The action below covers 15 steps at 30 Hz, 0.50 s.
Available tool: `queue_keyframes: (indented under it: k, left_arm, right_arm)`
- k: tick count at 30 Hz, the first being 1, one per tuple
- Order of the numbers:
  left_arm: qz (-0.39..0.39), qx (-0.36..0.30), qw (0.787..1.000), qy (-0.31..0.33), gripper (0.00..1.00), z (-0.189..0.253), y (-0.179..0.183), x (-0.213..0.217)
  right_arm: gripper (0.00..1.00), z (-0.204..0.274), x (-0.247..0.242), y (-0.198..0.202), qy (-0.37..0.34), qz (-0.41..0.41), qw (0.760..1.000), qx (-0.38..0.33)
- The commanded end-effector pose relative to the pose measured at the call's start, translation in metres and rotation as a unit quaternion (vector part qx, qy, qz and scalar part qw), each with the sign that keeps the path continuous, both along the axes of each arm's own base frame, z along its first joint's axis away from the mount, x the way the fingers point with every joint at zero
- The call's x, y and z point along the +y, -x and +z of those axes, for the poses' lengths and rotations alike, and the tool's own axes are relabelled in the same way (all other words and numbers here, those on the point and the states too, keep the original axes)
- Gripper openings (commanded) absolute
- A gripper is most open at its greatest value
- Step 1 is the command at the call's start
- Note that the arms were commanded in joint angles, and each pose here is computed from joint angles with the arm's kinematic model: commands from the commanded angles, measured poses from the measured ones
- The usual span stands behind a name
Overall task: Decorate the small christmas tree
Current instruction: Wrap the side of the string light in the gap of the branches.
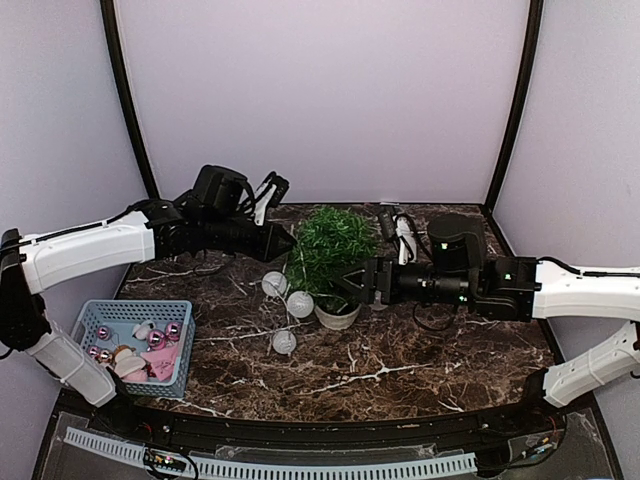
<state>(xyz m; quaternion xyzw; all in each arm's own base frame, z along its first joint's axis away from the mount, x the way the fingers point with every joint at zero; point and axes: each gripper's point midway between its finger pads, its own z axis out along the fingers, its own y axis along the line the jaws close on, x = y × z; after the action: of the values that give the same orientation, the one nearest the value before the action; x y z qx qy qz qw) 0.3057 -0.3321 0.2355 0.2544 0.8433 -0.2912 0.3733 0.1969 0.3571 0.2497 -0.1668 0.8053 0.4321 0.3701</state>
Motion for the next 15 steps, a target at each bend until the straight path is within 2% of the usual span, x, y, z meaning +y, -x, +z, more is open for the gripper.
queue_keyframes:
  k: [1, 8, 15]
  left_arm:
    - [-0.008, -0.011, 1.0, 0.011, 0.01, 0.012, -0.003, -0.005]
    - [-0.009, -0.002, 1.0, 0.002, 0.02, -0.001, 0.001, -0.001]
    - [-0.059, -0.012, 0.998, 0.035, 0.03, 0.009, 0.01, -0.016]
  right_arm:
    - [0.74, 0.025, 0.006, -0.003, -0.033, 0.002, 0.999, -0.02]
    - [0.74, 0.025, 0.008, -0.003, -0.035, 0.005, 0.999, -0.019]
    - [0.74, 0.024, 0.01, -0.003, -0.037, 0.007, 0.999, -0.017]
